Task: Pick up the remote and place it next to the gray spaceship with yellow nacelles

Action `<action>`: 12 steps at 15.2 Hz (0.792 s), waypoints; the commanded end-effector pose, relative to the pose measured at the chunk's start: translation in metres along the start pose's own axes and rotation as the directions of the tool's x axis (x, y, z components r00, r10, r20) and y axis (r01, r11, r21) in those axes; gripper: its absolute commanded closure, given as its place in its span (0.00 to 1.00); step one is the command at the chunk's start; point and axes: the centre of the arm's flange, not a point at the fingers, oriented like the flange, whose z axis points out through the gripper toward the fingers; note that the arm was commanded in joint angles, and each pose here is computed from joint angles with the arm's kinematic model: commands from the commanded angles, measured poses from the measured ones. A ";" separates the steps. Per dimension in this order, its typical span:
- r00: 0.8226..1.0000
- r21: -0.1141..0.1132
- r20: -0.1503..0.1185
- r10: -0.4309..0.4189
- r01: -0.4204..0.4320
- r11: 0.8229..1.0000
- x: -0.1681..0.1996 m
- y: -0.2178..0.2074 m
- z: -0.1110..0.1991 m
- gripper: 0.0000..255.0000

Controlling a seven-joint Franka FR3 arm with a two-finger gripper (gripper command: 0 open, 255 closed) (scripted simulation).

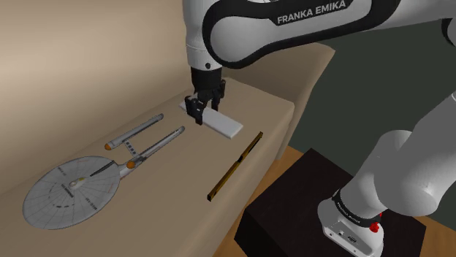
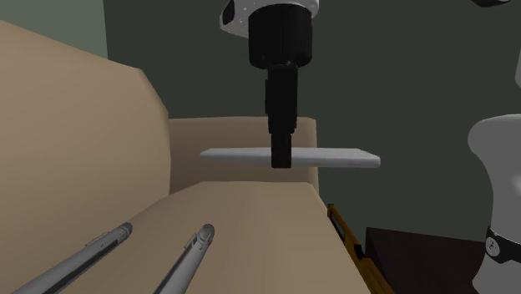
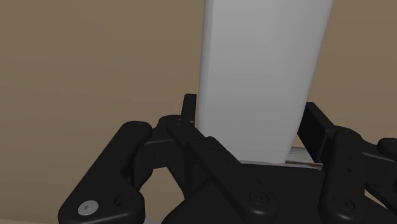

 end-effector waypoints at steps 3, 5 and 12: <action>1.000 0.000 0.000 0.002 -0.002 1.000 -0.026 -0.049 -0.001 1.00; 1.000 0.000 0.000 0.002 -0.002 1.000 -0.038 -0.073 -0.002 1.00; 1.000 0.000 0.000 0.002 -0.002 1.000 -0.046 -0.091 0.029 1.00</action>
